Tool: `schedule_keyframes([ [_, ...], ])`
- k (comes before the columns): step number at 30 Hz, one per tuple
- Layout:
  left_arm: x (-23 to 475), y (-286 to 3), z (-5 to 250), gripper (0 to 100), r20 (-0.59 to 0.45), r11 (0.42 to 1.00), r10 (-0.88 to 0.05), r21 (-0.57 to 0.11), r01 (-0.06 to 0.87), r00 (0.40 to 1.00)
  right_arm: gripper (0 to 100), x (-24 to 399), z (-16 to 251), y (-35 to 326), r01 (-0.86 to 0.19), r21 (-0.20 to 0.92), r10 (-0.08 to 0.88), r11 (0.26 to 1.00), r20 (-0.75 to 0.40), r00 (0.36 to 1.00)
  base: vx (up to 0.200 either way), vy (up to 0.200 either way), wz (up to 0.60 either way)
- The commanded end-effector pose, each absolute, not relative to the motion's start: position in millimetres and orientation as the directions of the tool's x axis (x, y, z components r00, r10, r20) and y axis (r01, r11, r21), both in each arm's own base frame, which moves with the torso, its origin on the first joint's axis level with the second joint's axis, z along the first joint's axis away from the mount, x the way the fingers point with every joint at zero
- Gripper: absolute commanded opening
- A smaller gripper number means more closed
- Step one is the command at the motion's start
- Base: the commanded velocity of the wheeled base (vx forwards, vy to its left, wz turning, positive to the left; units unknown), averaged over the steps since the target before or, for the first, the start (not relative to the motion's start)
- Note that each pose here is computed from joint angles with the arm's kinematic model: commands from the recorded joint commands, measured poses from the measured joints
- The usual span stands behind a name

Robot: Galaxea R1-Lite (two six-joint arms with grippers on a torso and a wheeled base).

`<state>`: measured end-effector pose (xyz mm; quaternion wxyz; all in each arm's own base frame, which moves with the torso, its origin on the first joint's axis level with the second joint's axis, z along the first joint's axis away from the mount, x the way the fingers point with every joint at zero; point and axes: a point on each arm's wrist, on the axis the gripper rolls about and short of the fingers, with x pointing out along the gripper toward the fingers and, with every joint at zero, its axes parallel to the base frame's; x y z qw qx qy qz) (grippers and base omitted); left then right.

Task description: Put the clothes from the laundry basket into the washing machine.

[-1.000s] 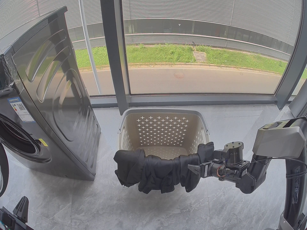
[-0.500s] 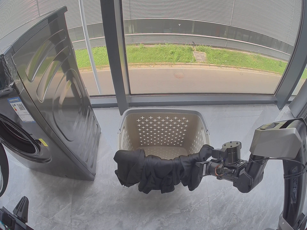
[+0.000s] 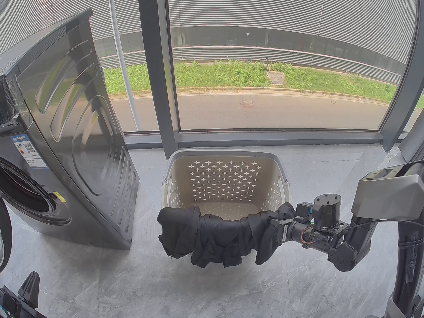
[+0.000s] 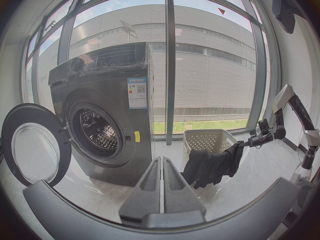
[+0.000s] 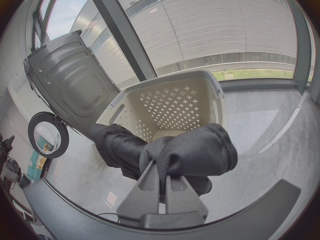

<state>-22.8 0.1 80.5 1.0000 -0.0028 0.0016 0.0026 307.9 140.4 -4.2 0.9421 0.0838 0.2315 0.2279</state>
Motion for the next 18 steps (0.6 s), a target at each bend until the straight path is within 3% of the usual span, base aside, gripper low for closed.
schedule_keyframes([
  [1,-22.8,0.1,75.2,0,-0.003,1.0,0.006,-0.005,-0.006,1.0,0,291.7,22.4,135.7,-0.415,0.261,0.485,0.871,-0.326,0.812,0.0,0.0,0.0],
  [10,-22.8,0.1,75.2,0,-0.003,1.0,0.006,-0.005,-0.006,1.0,0,274.5,65.1,135.1,-0.448,0.242,0.489,0.861,-0.149,0.859,0.0,0.0,0.0],
  [18,-22.8,0.1,75.2,0,-0.003,1.0,0.006,-0.005,-0.006,1.0,0,255.0,125.7,137.9,-0.492,0.189,0.494,0.85,0.041,0.869,0.0,0.0,0.0],
])
